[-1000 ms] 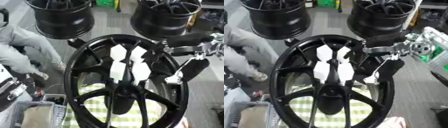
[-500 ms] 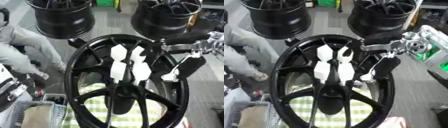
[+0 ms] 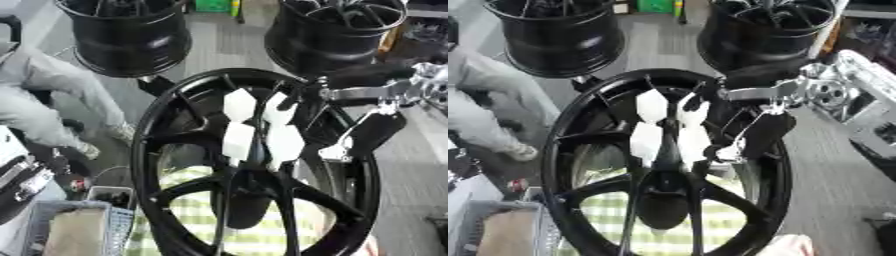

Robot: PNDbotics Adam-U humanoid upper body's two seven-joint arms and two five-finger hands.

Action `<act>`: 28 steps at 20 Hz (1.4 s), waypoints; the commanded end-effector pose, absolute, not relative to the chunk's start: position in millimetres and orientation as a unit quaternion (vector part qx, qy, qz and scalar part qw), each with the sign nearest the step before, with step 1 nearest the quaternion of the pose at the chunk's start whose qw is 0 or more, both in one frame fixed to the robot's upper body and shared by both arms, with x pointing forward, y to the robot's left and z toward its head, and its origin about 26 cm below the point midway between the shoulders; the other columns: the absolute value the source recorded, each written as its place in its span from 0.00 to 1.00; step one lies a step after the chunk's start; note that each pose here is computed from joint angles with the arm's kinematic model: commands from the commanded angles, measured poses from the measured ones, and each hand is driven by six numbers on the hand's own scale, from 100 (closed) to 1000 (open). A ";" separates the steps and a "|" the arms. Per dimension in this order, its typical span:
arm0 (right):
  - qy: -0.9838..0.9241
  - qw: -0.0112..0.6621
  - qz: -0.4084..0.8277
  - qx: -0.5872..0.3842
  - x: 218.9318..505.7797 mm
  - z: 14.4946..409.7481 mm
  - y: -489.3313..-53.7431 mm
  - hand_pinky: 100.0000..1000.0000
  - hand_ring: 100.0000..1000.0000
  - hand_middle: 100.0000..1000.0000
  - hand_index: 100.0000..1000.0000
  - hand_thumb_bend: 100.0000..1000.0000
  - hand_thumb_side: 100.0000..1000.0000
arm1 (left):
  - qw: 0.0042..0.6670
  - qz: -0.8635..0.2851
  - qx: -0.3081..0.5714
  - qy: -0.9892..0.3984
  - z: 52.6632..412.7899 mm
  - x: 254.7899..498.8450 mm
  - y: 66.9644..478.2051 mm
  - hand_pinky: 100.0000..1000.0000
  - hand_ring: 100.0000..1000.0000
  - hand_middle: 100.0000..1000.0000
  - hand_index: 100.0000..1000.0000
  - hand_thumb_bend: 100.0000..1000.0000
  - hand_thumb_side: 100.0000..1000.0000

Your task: Pull the pin out of the wheel hub.

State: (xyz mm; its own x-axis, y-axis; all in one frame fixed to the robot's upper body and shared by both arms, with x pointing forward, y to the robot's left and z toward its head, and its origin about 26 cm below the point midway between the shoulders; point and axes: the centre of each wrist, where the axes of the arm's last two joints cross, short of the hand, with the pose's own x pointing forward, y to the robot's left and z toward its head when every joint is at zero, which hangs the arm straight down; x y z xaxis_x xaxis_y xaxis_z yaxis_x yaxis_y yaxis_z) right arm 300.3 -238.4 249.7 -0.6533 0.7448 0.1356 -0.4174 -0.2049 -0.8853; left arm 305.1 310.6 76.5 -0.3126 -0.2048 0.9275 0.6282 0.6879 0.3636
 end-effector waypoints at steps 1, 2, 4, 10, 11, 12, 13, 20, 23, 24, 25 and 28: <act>-0.502 0.376 0.757 -0.182 298.5 258.7 -237.3 0.75 0.72 0.88 0.96 0.20 0.45 | 0.557 -0.378 -0.140 -0.726 85.6 307.5 311.6 0.71 0.70 0.59 0.70 0.00 0.68; -0.502 0.377 0.757 -0.182 298.6 258.6 -236.8 0.75 0.72 0.88 0.96 0.20 0.45 | 0.557 -0.378 -0.140 -0.726 85.7 307.6 311.5 0.71 0.70 0.59 0.70 0.00 0.68; -0.501 0.377 0.758 -0.181 298.6 258.3 -235.4 0.75 0.72 0.88 0.96 0.20 0.46 | 0.557 -0.378 -0.140 -0.726 85.9 307.7 311.3 0.71 0.70 0.59 0.70 0.00 0.68; -0.496 0.380 0.760 -0.177 298.6 254.6 -230.9 0.75 0.71 0.87 0.95 0.19 0.46 | 0.555 -0.378 -0.141 -0.727 86.4 308.1 310.8 0.71 0.70 0.59 0.70 0.00 0.67; -0.495 0.380 0.761 -0.177 298.6 254.0 -230.2 0.75 0.71 0.87 0.95 0.20 0.46 | 0.555 -0.378 -0.141 -0.727 86.4 308.1 310.6 0.71 0.70 0.59 0.70 0.00 0.67; -0.493 0.381 0.762 -0.177 298.5 253.3 -229.6 0.75 0.71 0.87 0.95 0.20 0.46 | 0.555 -0.378 -0.141 -0.727 86.4 308.2 310.4 0.71 0.70 0.59 0.70 0.00 0.67; -0.492 0.382 0.762 -0.177 298.5 252.6 -229.2 0.75 0.71 0.86 0.95 0.20 0.46 | 0.555 -0.378 -0.141 -0.727 86.4 308.2 310.3 0.71 0.70 0.59 0.70 0.00 0.67; -0.480 0.392 0.764 -0.180 298.0 247.6 -229.4 0.75 0.71 0.85 0.94 0.20 0.46 | 0.555 -0.378 -0.141 -0.728 86.5 308.2 310.6 0.71 0.70 0.59 0.70 0.00 0.68; -0.475 0.395 0.764 -0.184 297.9 246.6 -229.8 0.75 0.71 0.84 0.94 0.21 0.45 | 0.555 -0.377 -0.141 -0.728 86.5 308.2 310.7 0.71 0.70 0.59 0.70 0.00 0.68; -0.473 0.396 0.765 -0.185 297.8 246.4 -229.9 0.75 0.71 0.84 0.93 0.21 0.45 | 0.555 -0.377 -0.140 -0.728 86.4 308.1 310.8 0.71 0.70 0.59 0.70 0.00 0.68; -0.472 0.397 0.765 -0.186 297.8 246.2 -230.0 0.75 0.71 0.84 0.93 0.21 0.45 | 0.555 -0.377 -0.140 -0.728 86.3 308.1 310.8 0.71 0.70 0.59 0.70 0.00 0.68; -0.467 0.399 0.766 -0.190 297.7 245.7 -230.2 0.75 0.71 0.82 0.92 0.21 0.45 | 0.555 -0.377 -0.141 -0.728 86.4 308.1 310.7 0.71 0.70 0.59 0.70 0.00 0.68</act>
